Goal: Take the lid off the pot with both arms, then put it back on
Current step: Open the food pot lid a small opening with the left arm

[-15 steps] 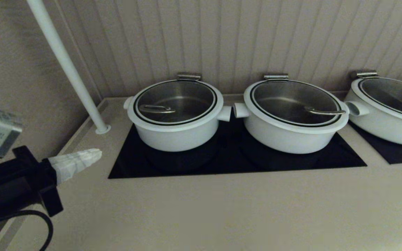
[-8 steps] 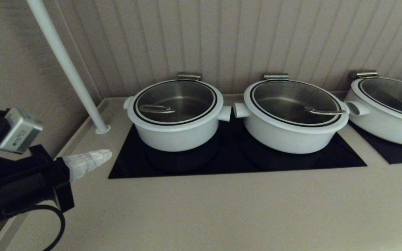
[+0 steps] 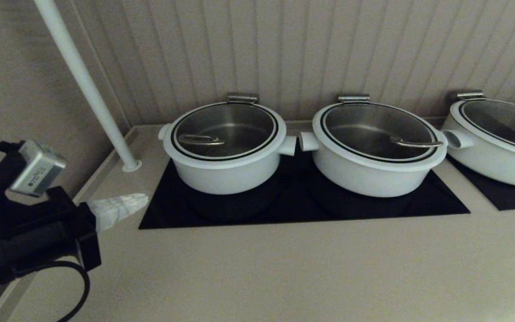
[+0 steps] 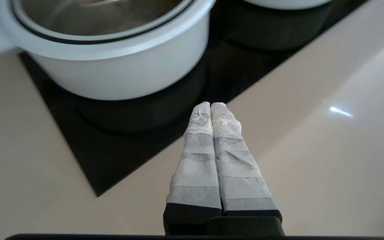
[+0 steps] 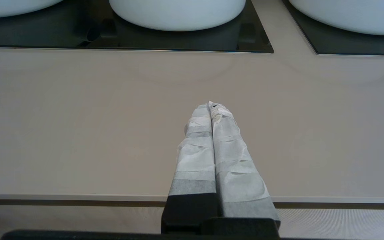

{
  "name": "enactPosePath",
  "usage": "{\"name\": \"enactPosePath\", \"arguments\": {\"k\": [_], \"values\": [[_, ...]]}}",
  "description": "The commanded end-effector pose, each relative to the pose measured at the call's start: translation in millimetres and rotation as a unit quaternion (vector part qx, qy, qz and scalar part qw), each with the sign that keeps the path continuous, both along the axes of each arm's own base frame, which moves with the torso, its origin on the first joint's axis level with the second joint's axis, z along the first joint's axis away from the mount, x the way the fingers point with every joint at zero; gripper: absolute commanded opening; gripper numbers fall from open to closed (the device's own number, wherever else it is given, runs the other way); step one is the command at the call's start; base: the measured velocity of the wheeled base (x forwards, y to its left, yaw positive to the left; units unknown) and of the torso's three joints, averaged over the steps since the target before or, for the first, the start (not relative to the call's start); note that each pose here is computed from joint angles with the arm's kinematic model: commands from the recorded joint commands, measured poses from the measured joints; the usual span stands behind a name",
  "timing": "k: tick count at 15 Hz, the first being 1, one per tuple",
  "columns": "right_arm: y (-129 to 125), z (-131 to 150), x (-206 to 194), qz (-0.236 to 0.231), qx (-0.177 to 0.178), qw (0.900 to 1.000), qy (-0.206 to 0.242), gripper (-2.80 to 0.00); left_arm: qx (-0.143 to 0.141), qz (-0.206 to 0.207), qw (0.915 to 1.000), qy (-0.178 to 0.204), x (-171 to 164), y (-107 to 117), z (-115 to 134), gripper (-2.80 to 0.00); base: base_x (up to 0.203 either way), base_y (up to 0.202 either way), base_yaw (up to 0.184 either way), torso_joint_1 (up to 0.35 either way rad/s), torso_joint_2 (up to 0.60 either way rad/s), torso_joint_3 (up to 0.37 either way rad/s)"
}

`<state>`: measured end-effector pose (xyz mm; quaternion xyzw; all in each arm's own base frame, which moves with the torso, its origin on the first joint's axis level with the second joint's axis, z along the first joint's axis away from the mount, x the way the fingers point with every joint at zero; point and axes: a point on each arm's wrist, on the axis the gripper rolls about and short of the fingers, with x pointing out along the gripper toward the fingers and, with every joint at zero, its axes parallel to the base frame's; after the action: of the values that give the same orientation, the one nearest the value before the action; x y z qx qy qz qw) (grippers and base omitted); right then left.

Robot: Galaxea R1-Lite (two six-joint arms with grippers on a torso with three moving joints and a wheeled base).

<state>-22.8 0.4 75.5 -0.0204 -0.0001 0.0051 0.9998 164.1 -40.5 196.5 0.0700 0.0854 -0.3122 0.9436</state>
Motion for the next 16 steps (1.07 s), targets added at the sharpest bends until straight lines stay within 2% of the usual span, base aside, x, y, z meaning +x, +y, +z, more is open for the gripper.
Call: {"name": "enactPosePath", "arguments": {"k": [1,16], "values": [[0,0,0,0.0,0.0,1.0,0.0,-2.8,0.002,-0.012,0.9999,0.007,3,-4,-2,-2.8,0.0,0.0,0.0,0.0,0.0,0.0],[0,0,0,0.0,0.0,1.0,0.0,-2.8,0.001,-0.019,0.9998,0.005,18,-11,4,-2.8,0.0,0.0,0.0,0.0,0.0,0.0]]}}
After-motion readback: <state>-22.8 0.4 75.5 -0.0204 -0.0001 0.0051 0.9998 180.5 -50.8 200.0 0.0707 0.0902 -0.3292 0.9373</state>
